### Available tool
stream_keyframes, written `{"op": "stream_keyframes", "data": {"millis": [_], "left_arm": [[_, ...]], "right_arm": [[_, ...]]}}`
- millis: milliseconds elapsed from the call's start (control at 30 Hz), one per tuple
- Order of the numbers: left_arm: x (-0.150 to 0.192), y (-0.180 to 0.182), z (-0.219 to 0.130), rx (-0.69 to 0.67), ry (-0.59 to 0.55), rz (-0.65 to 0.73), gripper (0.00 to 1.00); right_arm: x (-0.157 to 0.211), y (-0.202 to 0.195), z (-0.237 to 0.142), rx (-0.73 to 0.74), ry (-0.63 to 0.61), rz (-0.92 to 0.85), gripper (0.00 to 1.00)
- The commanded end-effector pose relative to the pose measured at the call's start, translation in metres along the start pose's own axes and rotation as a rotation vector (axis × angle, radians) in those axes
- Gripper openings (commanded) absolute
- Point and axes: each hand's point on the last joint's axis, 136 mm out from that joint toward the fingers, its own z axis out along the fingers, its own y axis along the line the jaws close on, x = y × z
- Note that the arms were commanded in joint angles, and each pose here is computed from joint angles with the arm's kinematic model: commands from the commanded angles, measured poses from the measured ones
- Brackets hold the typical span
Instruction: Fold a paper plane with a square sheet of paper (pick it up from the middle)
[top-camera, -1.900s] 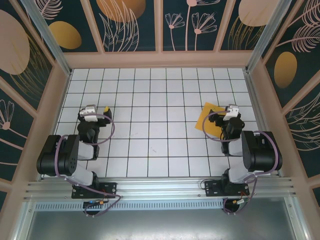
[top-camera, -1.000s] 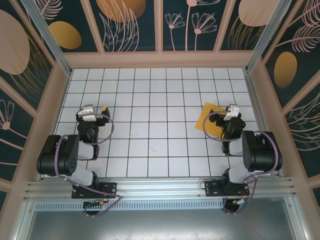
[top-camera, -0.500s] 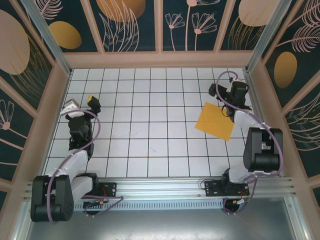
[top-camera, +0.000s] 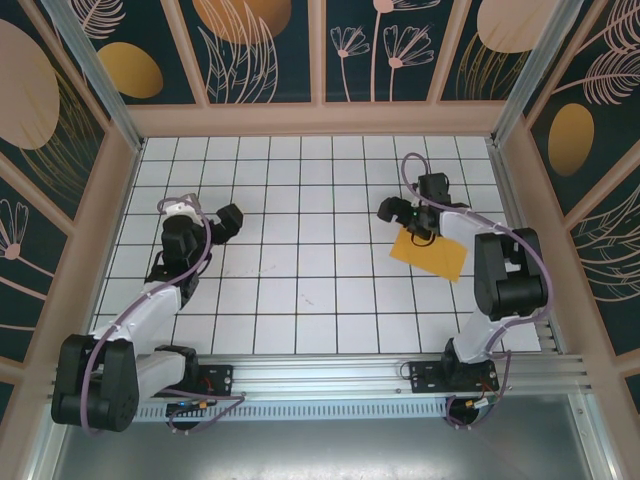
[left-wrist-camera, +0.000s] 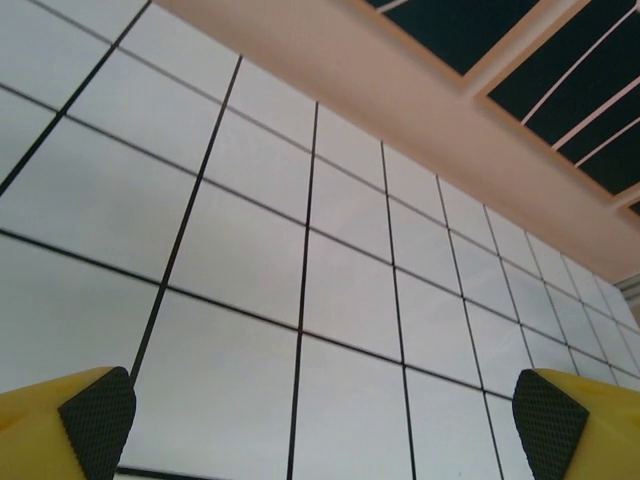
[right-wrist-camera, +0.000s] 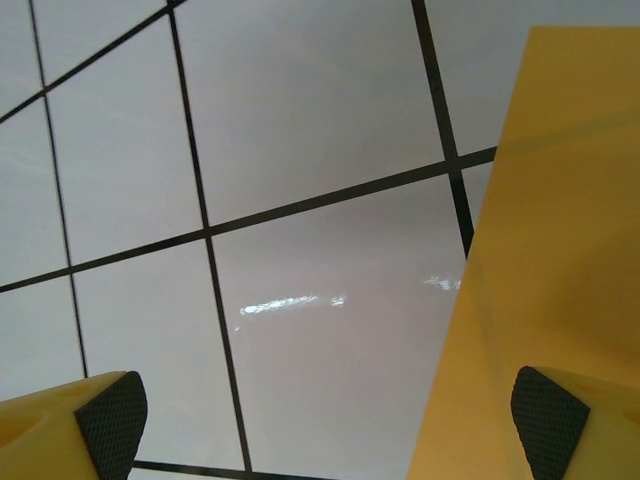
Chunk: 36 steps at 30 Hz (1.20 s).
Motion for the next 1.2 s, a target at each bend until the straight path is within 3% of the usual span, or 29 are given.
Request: {"op": "stream_keyframes", "data": {"millis": [0, 267, 533, 700, 900, 1000, 1167], "left_arm": [[0.022, 0.008, -0.003, -0.035, 0.092, 0.024, 0.98], [0.025, 0.009, -0.012, -0.035, 0.099, 0.04, 0.98], [0.021, 0.007, -0.01, -0.04, 0.104, 0.054, 0.98], [0.025, 0.007, -0.01, -0.034, 0.111, 0.036, 0.98], [0.027, -0.002, -0.01, 0.012, 0.131, 0.019, 0.98], [0.032, -0.013, -0.008, 0.07, 0.169, 0.008, 0.98], [0.06, -0.035, 0.0, 0.131, 0.263, 0.014, 0.98]], "right_arm": [[0.009, -0.014, 0.007, 0.121, 0.03, 0.022, 0.97], [0.038, -0.005, 0.026, 0.154, 0.107, -0.025, 0.97], [0.096, 0.055, 0.036, 0.039, 0.232, -0.307, 0.94], [0.133, 0.097, 0.029, -0.069, 0.291, -0.356, 0.92], [0.099, 0.124, -0.002, -0.006, 0.184, -0.397, 0.93], [0.071, 0.098, -0.017, 0.112, 0.131, -0.374, 0.93], [0.05, 0.038, -0.02, 0.272, 0.165, -0.274, 0.91]]}}
